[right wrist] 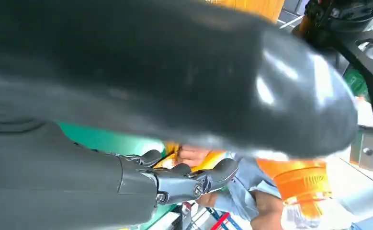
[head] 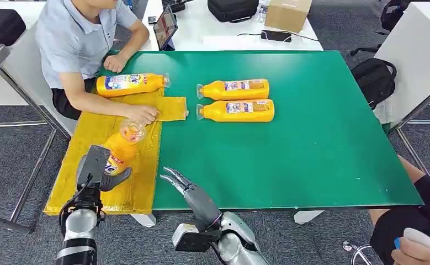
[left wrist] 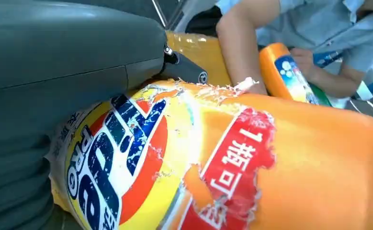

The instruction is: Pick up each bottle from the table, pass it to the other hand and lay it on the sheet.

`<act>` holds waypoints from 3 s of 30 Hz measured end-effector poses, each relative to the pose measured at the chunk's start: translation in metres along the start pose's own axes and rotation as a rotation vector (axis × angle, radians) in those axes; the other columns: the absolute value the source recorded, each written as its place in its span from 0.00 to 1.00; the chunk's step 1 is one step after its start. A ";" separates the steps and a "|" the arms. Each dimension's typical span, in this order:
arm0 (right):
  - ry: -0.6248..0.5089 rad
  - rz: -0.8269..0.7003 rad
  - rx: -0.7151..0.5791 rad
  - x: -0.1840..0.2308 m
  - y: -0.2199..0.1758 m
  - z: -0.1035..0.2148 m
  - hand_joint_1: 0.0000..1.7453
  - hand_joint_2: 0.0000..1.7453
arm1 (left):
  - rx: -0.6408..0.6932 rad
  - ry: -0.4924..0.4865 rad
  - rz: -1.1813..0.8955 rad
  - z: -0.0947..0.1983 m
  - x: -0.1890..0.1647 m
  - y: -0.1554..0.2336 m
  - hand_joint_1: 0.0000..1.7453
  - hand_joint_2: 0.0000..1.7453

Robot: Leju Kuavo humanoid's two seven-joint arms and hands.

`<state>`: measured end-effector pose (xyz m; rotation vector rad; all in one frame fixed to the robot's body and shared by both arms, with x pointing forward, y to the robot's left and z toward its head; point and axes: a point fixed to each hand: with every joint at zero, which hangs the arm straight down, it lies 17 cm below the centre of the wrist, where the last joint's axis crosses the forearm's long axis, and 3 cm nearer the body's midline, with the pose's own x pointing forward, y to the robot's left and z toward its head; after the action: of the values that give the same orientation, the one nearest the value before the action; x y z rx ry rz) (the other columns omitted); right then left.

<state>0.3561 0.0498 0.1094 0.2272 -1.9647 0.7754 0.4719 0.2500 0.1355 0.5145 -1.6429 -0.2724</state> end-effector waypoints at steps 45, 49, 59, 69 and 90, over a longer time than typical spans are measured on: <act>-0.080 -0.146 0.044 0.035 0.034 -0.011 0.00 0.00 | -0.665 -0.145 -0.334 0.000 -0.022 -0.169 0.00 1.00; -0.100 -0.143 0.028 0.041 0.030 -0.015 0.00 0.00 | -0.663 -0.159 -0.238 0.000 -0.009 -0.170 0.00 1.00; -0.242 -0.107 -0.064 0.091 0.004 -0.024 0.00 0.00 | -0.428 -0.182 0.578 -0.016 0.107 -0.115 0.00 1.00; -0.342 0.028 -0.115 0.123 -0.005 -0.015 0.00 1.00 | -0.211 -0.304 0.748 -0.009 0.144 -0.050 0.00 1.00; 0.238 0.808 -0.379 -0.003 -0.197 0.073 0.00 1.00 | 0.355 -0.344 0.194 0.057 0.132 0.095 0.00 1.00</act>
<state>0.3951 -0.1482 0.1672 -0.8937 -1.9084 0.8470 0.3906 0.2630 0.2870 0.5909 -2.0785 0.0845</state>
